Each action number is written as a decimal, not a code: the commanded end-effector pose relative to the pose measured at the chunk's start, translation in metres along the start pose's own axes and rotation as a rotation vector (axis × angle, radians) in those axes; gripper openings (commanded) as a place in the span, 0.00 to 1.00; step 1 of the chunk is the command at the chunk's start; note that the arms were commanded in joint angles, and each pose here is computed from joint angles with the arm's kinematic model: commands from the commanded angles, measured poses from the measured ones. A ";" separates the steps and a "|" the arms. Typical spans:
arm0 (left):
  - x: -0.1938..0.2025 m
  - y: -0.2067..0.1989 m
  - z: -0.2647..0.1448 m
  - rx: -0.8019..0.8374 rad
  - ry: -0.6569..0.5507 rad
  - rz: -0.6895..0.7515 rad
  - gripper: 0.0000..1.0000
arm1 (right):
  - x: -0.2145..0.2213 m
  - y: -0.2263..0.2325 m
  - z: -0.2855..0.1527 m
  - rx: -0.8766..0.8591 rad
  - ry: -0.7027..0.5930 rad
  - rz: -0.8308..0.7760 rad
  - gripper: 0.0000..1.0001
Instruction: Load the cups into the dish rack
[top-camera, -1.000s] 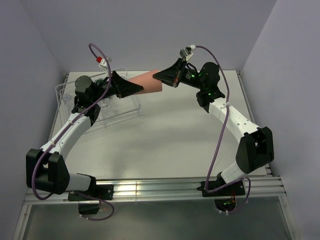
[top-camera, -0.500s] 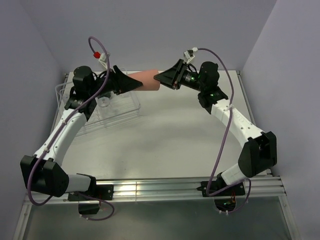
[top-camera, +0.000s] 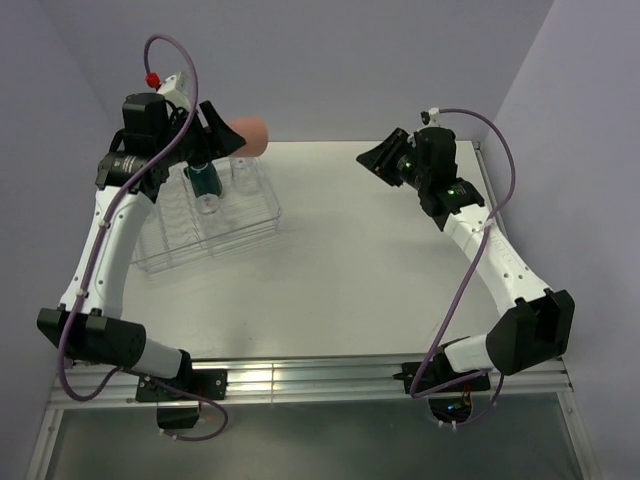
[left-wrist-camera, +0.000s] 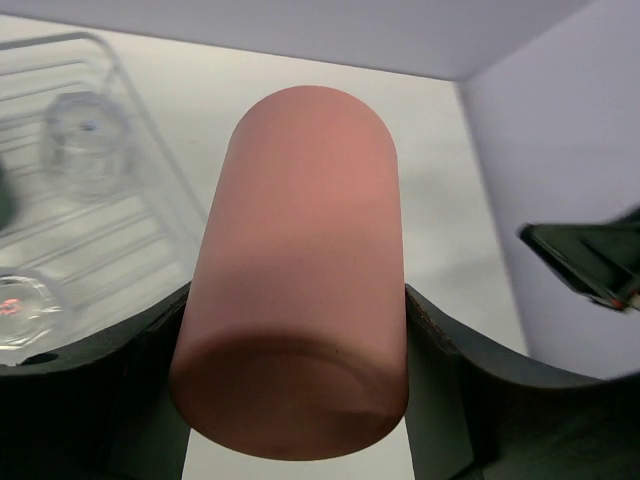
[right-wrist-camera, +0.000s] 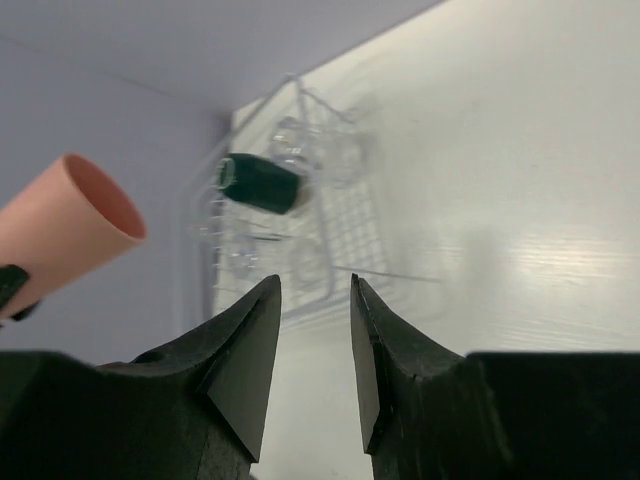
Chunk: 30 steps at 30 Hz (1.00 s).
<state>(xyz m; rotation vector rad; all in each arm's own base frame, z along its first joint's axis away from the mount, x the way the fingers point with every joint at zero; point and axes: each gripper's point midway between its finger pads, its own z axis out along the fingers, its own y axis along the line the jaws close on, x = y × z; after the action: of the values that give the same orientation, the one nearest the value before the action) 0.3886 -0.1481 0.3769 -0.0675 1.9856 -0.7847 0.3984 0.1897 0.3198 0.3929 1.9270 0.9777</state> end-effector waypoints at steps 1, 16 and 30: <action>0.008 0.056 -0.001 -0.285 0.070 0.082 0.00 | -0.009 -0.035 -0.003 0.174 -0.049 -0.114 0.42; 0.047 0.115 0.056 -0.527 0.299 0.182 0.00 | 0.013 -0.063 0.007 0.217 0.026 -0.163 0.42; 0.084 0.129 0.096 -0.591 0.434 0.245 0.00 | 0.019 -0.068 0.012 0.221 0.053 -0.178 0.42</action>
<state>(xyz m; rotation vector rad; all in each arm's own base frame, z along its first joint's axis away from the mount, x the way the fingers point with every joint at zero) 0.4499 -0.1258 0.2006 -0.0199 2.5476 -0.0748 0.4013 0.1623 0.2512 0.3462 2.1012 0.6743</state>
